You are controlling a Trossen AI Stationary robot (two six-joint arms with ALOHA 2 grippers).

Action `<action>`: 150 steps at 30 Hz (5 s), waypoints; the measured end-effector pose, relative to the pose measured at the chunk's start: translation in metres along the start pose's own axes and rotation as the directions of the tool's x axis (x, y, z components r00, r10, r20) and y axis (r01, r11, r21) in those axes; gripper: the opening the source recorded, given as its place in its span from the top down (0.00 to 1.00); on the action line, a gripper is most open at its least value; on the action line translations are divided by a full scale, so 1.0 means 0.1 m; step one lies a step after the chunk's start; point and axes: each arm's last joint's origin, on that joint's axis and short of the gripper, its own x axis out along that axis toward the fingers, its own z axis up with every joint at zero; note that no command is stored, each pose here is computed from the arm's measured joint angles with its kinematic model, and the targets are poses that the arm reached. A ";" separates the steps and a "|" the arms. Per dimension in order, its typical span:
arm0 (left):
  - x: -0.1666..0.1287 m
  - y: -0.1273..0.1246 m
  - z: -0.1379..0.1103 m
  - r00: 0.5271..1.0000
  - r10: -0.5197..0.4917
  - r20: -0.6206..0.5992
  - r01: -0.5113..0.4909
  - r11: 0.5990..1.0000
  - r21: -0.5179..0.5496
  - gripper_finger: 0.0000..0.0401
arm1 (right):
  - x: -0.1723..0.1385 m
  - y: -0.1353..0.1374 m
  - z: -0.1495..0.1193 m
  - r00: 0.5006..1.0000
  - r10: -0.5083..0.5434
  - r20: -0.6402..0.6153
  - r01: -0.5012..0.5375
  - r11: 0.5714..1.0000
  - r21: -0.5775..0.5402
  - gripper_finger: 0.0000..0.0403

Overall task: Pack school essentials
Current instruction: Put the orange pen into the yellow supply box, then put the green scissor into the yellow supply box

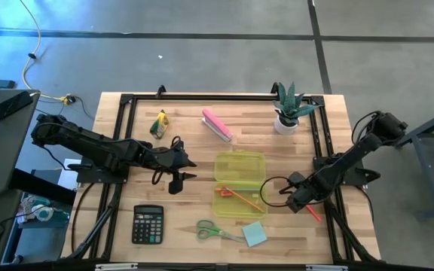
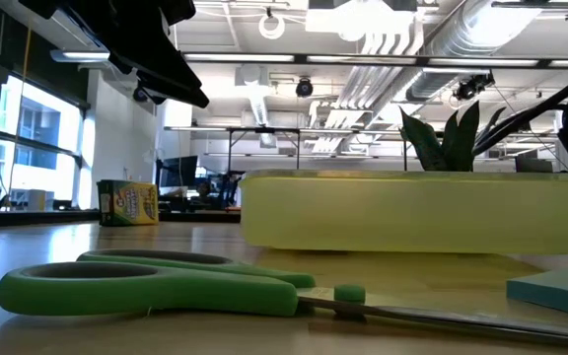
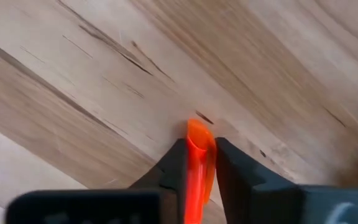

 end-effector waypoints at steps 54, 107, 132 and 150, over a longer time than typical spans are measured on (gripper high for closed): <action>0.00 0.00 0.00 1.000 0.000 0.000 0.000 1.000 -0.002 0.56 | -0.58 1.26 0.96 0.757 0.411 0.508 -0.140 0.861 -0.489 0.90; -0.29 -0.38 0.46 0.995 -0.073 0.063 0.064 0.990 0.129 0.50 | -1.32 0.84 0.87 0.554 0.356 0.753 -0.045 0.916 -0.400 0.61; 0.56 -1.37 0.05 0.964 -0.050 -0.260 0.150 0.914 0.377 0.50 | -1.29 0.83 0.87 0.568 0.343 0.749 -0.034 0.918 -0.395 0.61; 0.97 -1.39 -0.19 0.942 -0.020 -0.334 0.138 0.933 0.333 0.50 | -1.29 0.83 0.86 0.571 0.340 0.747 -0.031 0.919 -0.394 0.61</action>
